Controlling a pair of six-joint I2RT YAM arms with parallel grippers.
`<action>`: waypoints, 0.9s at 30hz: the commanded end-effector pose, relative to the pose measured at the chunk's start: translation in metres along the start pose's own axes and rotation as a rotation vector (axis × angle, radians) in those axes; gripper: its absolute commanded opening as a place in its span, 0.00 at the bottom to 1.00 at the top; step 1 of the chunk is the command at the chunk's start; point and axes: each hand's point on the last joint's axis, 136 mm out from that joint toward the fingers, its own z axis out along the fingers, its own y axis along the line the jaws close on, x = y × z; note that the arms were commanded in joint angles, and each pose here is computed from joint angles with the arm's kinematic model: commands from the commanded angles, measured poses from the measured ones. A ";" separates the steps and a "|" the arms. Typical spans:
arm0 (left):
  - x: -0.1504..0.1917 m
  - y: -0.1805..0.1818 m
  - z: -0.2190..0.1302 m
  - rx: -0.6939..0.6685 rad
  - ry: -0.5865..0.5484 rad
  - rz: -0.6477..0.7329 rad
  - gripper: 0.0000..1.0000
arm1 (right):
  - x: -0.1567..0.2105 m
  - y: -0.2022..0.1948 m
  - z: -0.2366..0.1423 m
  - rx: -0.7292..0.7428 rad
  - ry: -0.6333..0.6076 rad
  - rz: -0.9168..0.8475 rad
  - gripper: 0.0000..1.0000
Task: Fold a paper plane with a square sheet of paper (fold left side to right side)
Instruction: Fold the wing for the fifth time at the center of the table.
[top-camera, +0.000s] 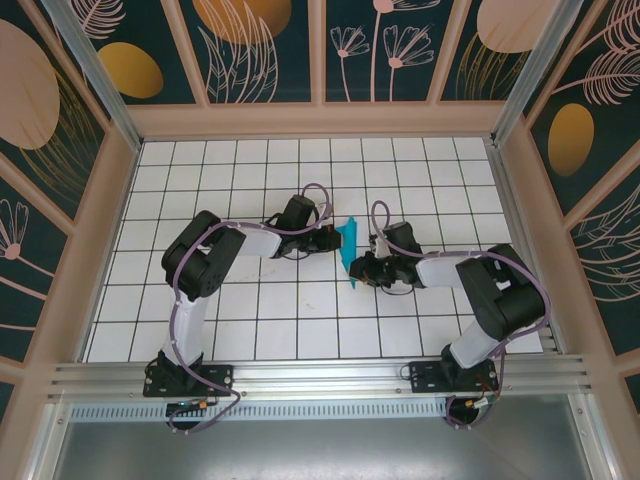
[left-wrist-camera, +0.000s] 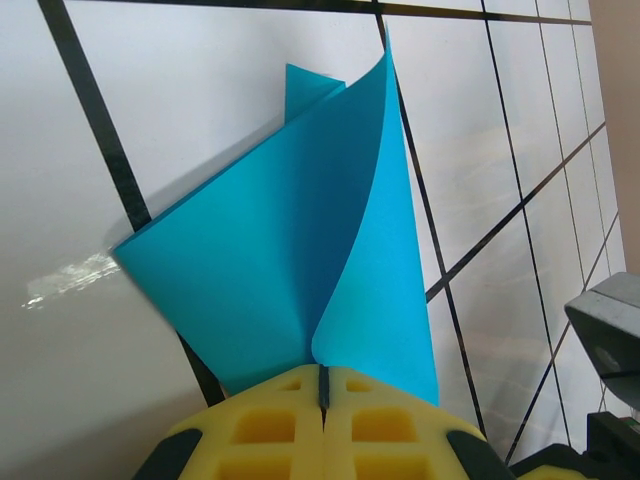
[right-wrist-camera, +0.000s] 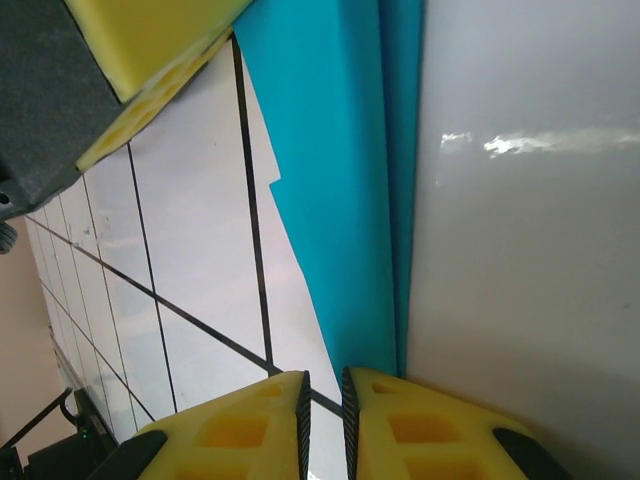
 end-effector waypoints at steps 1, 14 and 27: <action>0.002 0.041 -0.009 -0.134 -0.012 -0.045 0.00 | 0.026 -0.010 0.001 0.061 0.094 0.009 0.20; 0.004 0.045 -0.008 -0.142 -0.009 -0.046 0.00 | 0.001 0.026 -0.022 -0.007 -0.018 -0.055 0.24; 0.005 0.047 -0.009 -0.151 -0.009 -0.043 0.00 | -0.027 0.040 -0.019 -0.058 -0.073 -0.045 0.24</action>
